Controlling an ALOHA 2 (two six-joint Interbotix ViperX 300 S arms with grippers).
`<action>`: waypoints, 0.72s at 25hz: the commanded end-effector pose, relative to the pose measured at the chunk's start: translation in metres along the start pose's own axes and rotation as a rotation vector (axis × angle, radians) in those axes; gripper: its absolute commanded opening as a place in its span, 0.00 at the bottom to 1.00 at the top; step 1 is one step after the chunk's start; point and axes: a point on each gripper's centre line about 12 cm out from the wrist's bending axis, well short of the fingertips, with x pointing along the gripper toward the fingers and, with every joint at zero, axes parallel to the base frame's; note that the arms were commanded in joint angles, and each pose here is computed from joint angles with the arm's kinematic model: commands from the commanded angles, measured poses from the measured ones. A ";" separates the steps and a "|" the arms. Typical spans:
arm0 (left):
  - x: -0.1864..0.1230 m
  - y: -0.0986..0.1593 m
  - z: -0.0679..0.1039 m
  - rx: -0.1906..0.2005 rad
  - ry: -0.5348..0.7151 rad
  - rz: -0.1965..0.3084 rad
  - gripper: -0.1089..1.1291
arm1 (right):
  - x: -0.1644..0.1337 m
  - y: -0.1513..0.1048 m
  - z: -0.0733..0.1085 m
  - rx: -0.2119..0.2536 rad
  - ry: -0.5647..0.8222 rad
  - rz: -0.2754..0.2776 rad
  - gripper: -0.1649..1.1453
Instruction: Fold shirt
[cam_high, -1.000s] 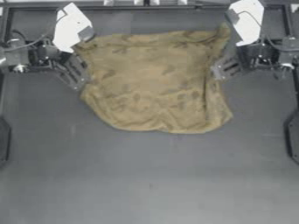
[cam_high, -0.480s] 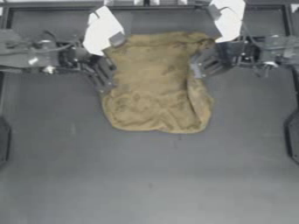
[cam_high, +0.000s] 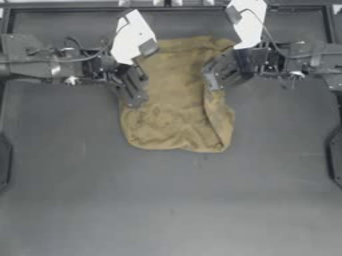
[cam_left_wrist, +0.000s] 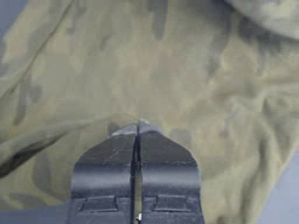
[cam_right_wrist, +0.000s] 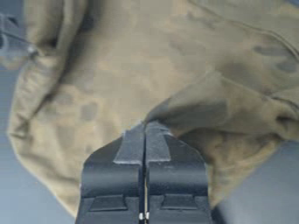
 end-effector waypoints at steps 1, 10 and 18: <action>-0.008 -0.005 0.019 -0.005 -0.092 -0.035 0.12 | -0.004 0.007 0.007 0.004 -0.042 0.045 0.18; 0.008 -0.008 0.017 -0.009 -0.138 -0.074 0.12 | 0.013 0.008 0.000 0.000 -0.057 0.093 0.18; 0.021 -0.010 0.008 -0.041 -0.105 -0.084 0.41 | 0.022 0.002 -0.008 -0.021 -0.052 0.096 0.21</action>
